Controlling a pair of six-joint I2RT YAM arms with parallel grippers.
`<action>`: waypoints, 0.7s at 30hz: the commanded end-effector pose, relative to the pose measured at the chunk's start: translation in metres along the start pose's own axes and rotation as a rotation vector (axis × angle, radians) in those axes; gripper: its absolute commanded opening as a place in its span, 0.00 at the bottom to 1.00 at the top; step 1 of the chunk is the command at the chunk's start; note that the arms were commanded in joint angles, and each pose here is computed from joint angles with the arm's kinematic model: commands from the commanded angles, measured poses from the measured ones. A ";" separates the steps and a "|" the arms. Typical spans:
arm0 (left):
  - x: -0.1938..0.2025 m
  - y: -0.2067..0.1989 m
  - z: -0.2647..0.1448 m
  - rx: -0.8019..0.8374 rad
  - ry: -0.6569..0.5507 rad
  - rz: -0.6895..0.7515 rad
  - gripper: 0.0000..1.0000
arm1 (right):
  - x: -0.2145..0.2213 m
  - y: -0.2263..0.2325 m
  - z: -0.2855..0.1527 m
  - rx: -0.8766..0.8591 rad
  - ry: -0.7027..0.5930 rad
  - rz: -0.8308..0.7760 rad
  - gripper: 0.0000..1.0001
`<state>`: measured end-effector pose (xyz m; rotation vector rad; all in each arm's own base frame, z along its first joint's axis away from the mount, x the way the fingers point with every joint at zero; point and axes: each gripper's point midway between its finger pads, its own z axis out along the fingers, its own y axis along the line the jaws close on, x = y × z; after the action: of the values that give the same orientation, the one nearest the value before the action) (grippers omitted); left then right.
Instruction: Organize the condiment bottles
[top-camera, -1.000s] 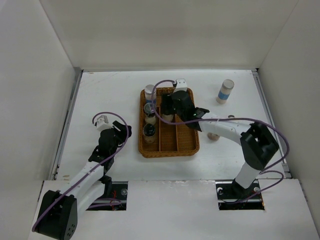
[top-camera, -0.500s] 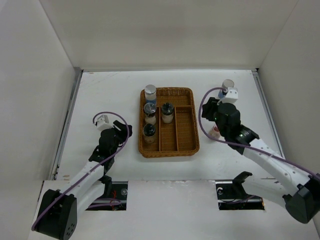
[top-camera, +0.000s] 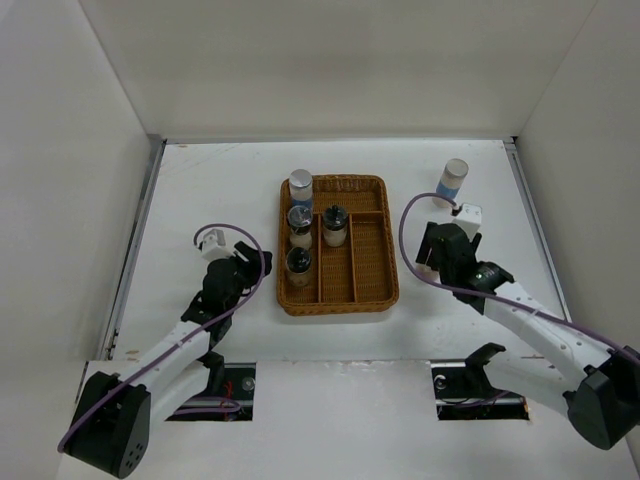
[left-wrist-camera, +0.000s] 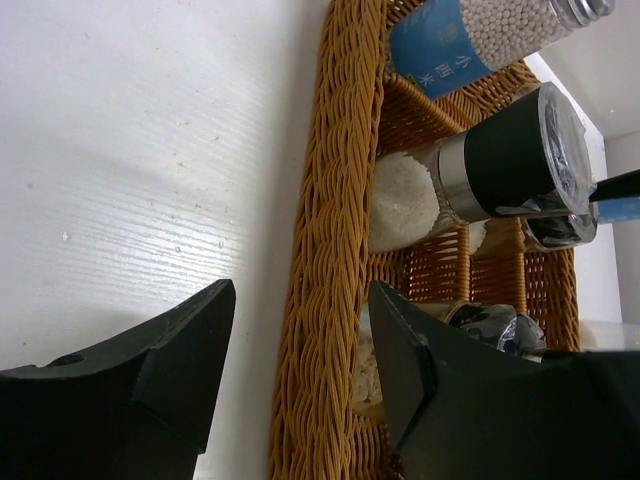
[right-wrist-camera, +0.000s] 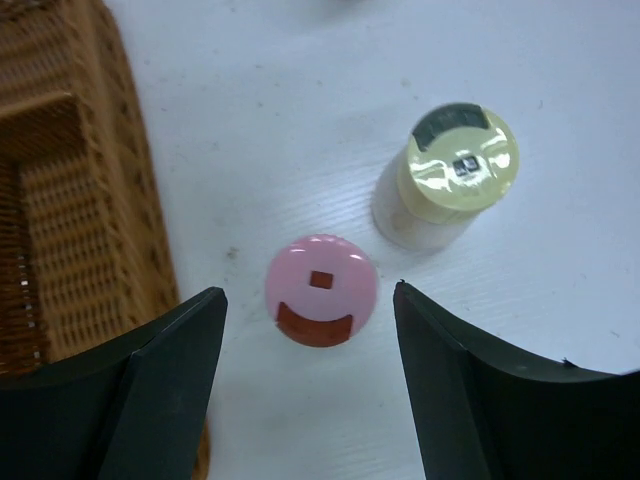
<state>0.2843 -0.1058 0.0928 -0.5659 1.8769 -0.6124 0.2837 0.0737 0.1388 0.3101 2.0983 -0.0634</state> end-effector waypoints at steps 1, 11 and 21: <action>-0.012 -0.018 0.003 0.062 -0.041 -0.017 0.54 | 0.003 -0.005 0.008 0.014 0.011 0.075 0.74; -0.003 -0.012 0.006 0.047 -0.020 -0.012 0.54 | 0.002 0.007 0.028 -0.048 0.021 0.110 0.58; -0.007 -0.014 0.008 0.049 -0.029 -0.010 0.54 | -0.077 0.046 -0.022 -0.159 -0.202 0.099 0.47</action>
<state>0.2874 -0.1094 0.0846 -0.5619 1.8968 -0.6079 0.2975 0.0893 0.1442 0.2964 2.0665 0.0293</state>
